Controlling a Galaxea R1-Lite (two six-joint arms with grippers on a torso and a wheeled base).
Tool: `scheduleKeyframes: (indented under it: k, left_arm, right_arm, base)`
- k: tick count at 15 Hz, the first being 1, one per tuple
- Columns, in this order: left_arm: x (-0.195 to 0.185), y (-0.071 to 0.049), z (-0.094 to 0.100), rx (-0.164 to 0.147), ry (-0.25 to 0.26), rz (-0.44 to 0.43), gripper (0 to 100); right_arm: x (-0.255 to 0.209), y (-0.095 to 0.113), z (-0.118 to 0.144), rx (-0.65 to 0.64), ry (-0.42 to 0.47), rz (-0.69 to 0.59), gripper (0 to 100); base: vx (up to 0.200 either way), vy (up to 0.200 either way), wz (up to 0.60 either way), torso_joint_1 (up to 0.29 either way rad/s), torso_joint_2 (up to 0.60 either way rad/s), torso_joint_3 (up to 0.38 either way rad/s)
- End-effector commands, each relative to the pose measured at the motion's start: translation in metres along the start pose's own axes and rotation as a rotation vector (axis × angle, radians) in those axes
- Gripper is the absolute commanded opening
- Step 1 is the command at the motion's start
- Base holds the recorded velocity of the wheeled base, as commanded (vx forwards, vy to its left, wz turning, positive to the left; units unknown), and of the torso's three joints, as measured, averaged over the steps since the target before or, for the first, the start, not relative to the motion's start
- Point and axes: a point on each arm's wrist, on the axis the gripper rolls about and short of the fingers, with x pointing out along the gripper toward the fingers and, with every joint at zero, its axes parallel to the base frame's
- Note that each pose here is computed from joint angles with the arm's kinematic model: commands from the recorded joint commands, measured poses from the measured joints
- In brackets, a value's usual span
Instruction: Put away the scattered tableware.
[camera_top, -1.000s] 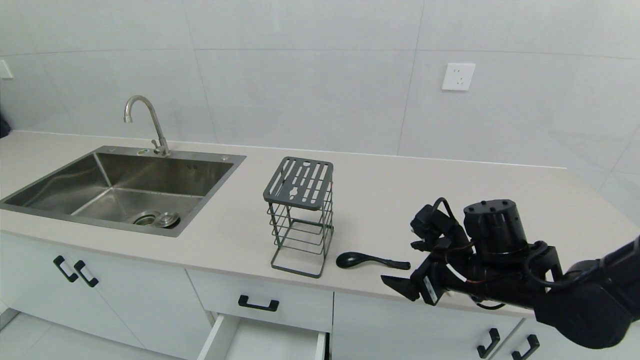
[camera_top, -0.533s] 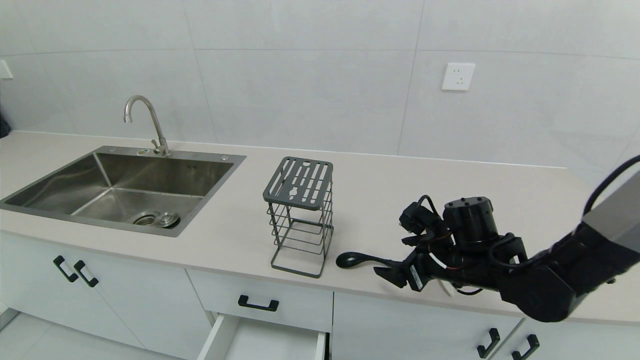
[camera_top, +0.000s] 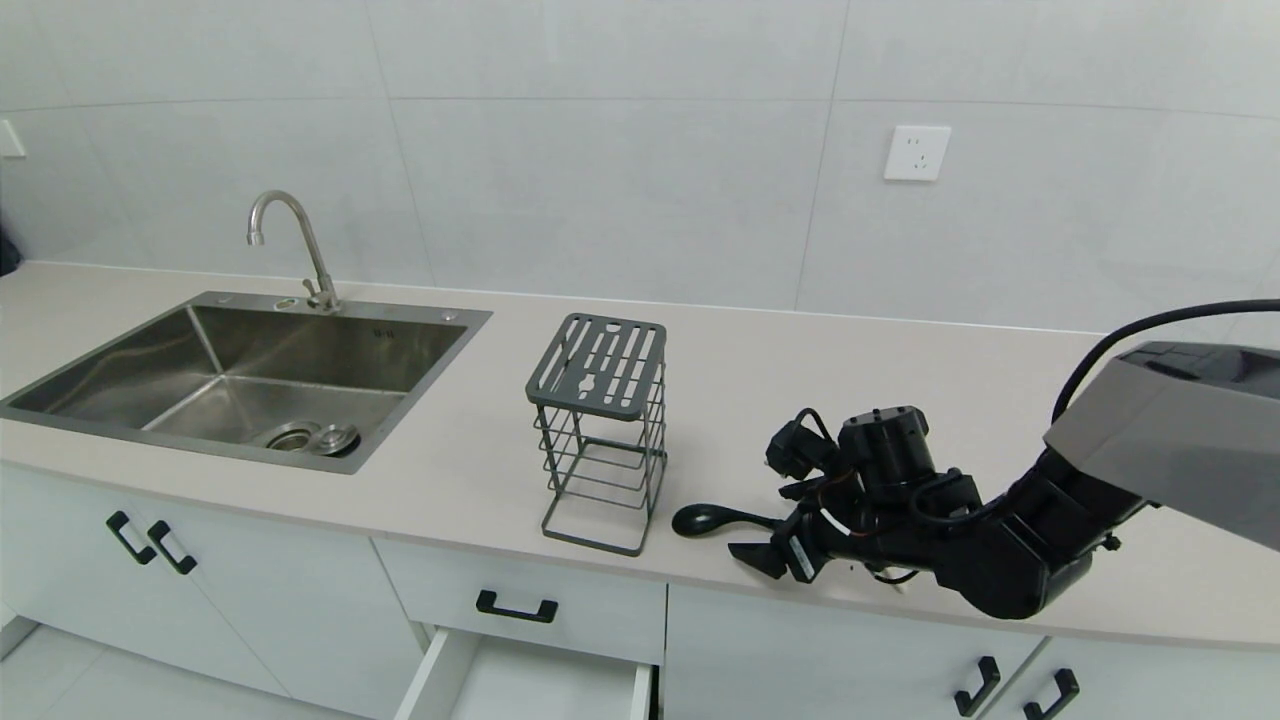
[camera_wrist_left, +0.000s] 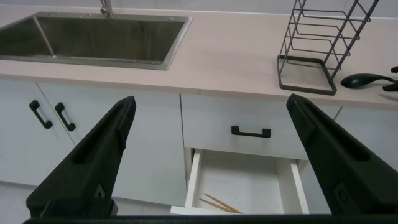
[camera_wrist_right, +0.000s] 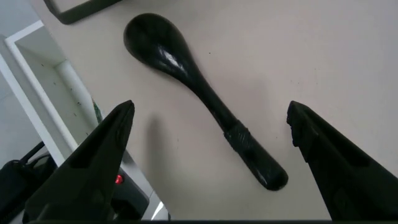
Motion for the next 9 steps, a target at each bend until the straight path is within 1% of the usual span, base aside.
scheduleKeyframes:
  k: [1,3,4,9]
  left_arm:
    - [0.000,0.000,0.000,0.000,0.001,0.000,100]
    - [0.000,0.000,0.000,0.000,0.001,0.000,100]
    - [0.000,0.000,0.000,0.000,0.001,0.000,100]
    - [0.000,0.000,0.000,0.000,0.001,0.000,100]
  right_arm:
    - [0.011,-0.004,-0.006,0.009,0.015,0.009,100]
    - [0.015,-0.006,-0.005,0.011,0.004,0.030,100]
    - [0.019,-0.011,-0.005,0.018,-0.007,0.054,100]
    - [0.029,-0.013,-0.006,0.027,-0.017,0.088,100]
  base:
    - [0.000,0.000,0.00,0.000,0.00,0.000]
    - [0.000,0.000,0.00,0.000,0.00,0.000]
    - [0.000,0.000,0.00,0.000,0.00,0.000]
    - [0.000,0.000,0.00,0.000,0.00,0.000]
